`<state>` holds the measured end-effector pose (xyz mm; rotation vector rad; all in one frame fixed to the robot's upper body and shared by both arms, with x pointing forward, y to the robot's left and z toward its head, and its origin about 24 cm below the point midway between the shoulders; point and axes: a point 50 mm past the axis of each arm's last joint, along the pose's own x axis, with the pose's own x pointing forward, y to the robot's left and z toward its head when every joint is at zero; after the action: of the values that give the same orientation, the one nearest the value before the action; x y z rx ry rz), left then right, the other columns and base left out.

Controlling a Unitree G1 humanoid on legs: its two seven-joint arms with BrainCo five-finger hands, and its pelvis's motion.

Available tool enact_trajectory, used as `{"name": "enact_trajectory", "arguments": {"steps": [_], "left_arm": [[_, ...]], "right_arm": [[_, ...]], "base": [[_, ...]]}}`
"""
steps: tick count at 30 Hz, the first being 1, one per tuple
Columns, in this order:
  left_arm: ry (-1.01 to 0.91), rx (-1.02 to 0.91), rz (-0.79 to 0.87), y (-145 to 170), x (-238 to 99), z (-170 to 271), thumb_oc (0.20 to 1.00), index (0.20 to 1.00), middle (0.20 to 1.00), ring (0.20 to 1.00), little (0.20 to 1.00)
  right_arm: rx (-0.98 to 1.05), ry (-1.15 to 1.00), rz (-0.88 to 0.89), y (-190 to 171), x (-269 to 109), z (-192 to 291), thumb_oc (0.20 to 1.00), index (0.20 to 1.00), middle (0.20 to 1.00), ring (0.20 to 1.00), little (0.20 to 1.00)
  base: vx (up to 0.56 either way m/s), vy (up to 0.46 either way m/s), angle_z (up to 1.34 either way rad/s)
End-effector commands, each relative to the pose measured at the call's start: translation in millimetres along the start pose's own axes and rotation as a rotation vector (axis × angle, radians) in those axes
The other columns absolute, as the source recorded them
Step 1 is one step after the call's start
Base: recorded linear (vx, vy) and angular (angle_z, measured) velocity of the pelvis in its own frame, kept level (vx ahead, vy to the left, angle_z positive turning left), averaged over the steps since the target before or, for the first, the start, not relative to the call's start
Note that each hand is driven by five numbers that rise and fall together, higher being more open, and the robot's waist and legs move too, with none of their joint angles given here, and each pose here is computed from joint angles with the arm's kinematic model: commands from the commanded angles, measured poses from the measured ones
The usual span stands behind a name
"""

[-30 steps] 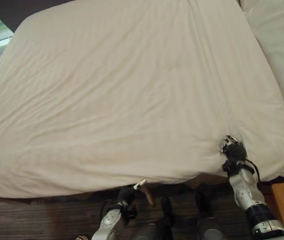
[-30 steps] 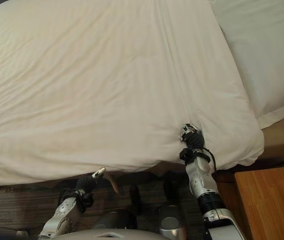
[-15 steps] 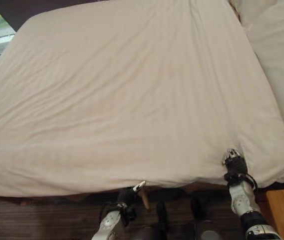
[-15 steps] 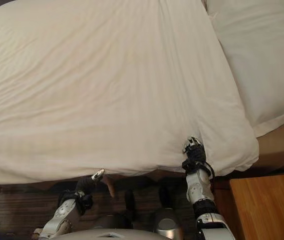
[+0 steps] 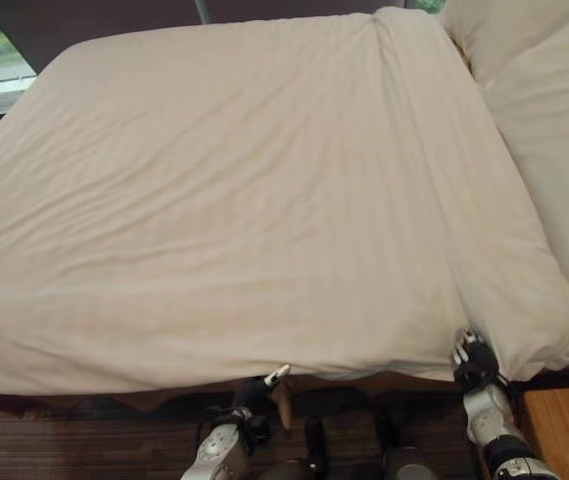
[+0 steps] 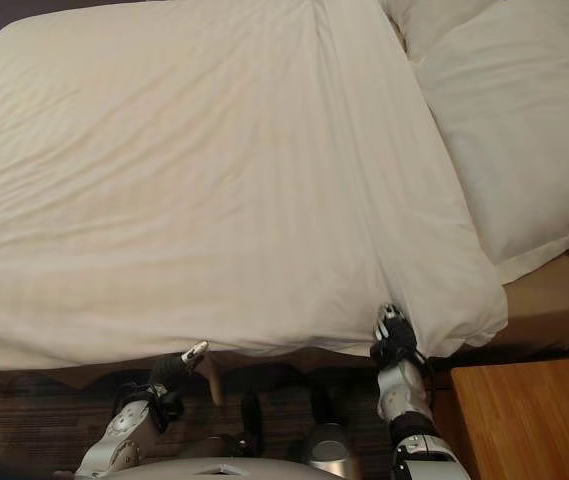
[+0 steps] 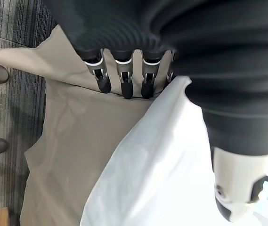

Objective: Making the bed.

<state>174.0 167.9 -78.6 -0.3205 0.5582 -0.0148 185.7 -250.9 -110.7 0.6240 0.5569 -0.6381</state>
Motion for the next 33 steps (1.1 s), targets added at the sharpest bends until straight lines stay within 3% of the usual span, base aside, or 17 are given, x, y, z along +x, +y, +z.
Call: {"name": "enact_trajectory", "arguments": {"steps": [1, 9, 13, 15, 16, 17, 23, 33], "left_arm": [[-0.148, -0.039, -0.042, -6.6, 13.4, 33.5, 1.0, 1.0, 1.0, 1.0, 1.0], [-0.133, -0.04, 0.05, 18.3, 4.8, 28.2, 1.0, 1.0, 1.0, 1.0, 1.0], [-0.118, 0.055, 0.067, 29.4, -1.1, 28.1, 1.0, 1.0, 1.0, 1.0, 1.0], [-0.097, 0.124, 0.056, 34.1, -5.7, 26.2, 1.0, 1.0, 1.0, 1.0, 1.0], [-0.06, 0.197, 0.044, 40.4, -11.3, 21.2, 1.0, 1.0, 1.0, 1.0, 1.0], [-0.052, 0.232, 0.033, 42.4, -13.7, 21.4, 1.0, 1.0, 1.0, 1.0, 1.0], [0.04, 0.471, -0.083, 48.7, -20.5, 19.3, 1.0, 1.0, 1.0, 1.0, 1.0], [0.056, 0.502, -0.153, 39.3, -25.3, 14.9, 1.0, 1.0, 1.0, 1.0, 1.0]], "right_arm": [[0.006, 0.142, -0.222, -59.3, -19.8, -30.4, 0.2, 0.2, 0.2, 0.2, 0.2], [0.002, 0.125, -0.248, -70.1, -23.2, -26.8, 0.2, 0.2, 0.2, 0.2, 0.2], [-0.026, 0.021, -0.162, -64.0, -22.4, -4.8, 0.2, 0.2, 0.2, 0.2, 0.2], [-0.144, -0.022, -0.056, -54.5, -26.2, 5.0, 0.2, 0.2, 0.2, 0.2, 0.2], [-0.265, -0.057, 0.079, -38.0, -31.9, 11.1, 0.457, 0.457, 0.457, 0.457, 0.457], [-0.314, -0.064, 0.129, -32.8, -34.5, 12.7, 1.0, 1.0, 1.0, 1.0, 1.0], [-0.672, -0.049, 0.401, 0.7, -44.7, 7.9, 1.0, 1.0, 1.0, 1.0, 1.0], [-0.75, 0.018, 0.449, 4.7, -45.6, -6.7, 1.0, 1.0, 1.0, 1.0, 1.0]], "base": [[-0.01, 0.0, 0.08], [-0.01, 0.006, -0.1], [-0.02, 0.014, -0.01], [-0.03, 0.015, -0.04], [-0.04, 0.018, -0.02], [-0.03, 0.02, -0.02], [0.0, 0.003, -0.01], [0.0, 0.006, 0.02]]}}
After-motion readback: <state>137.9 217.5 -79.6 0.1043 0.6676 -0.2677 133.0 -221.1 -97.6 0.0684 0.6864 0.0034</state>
